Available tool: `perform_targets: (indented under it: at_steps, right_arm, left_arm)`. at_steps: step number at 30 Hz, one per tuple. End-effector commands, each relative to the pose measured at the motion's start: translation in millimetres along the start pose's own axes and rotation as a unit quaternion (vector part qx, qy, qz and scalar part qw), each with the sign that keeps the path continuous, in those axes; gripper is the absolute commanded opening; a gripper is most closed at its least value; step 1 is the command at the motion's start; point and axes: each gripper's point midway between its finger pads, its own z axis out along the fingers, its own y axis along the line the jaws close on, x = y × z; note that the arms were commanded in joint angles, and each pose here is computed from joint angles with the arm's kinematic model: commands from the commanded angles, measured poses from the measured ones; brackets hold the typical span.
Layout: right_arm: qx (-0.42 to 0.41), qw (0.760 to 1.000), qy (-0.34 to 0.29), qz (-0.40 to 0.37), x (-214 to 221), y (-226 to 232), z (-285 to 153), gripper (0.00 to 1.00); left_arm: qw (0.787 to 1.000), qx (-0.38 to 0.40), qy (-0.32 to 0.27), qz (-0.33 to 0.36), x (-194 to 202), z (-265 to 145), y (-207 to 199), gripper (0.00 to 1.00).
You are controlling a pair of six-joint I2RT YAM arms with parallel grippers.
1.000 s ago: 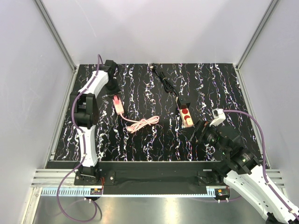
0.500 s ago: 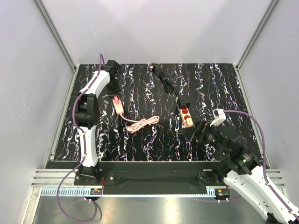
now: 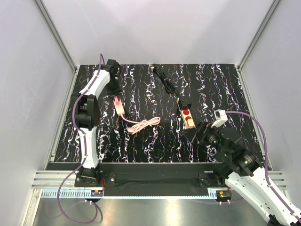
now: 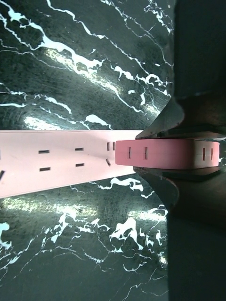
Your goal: Insert the plug
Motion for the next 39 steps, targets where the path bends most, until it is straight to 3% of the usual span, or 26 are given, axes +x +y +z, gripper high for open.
perform_targets:
  at_steps: [1,22,39]
  right_arm:
    - [-0.003,1.000,-0.016,-0.007,-7,3,-1,1.00]
    - [-0.001,1.000,-0.016,-0.011,-7,2,-3,1.00]
    - [0.009,1.000,-0.014,-0.014,-9,0,0,1.00]
  left_arm:
    - [0.999,0.045,-0.007,0.003,-7,-18,-13,0.00]
    - [1.000,0.001,0.000,0.006,-7,3,0,0.00]
    - [1.000,0.016,0.013,-0.002,-6,15,-6,0.00]
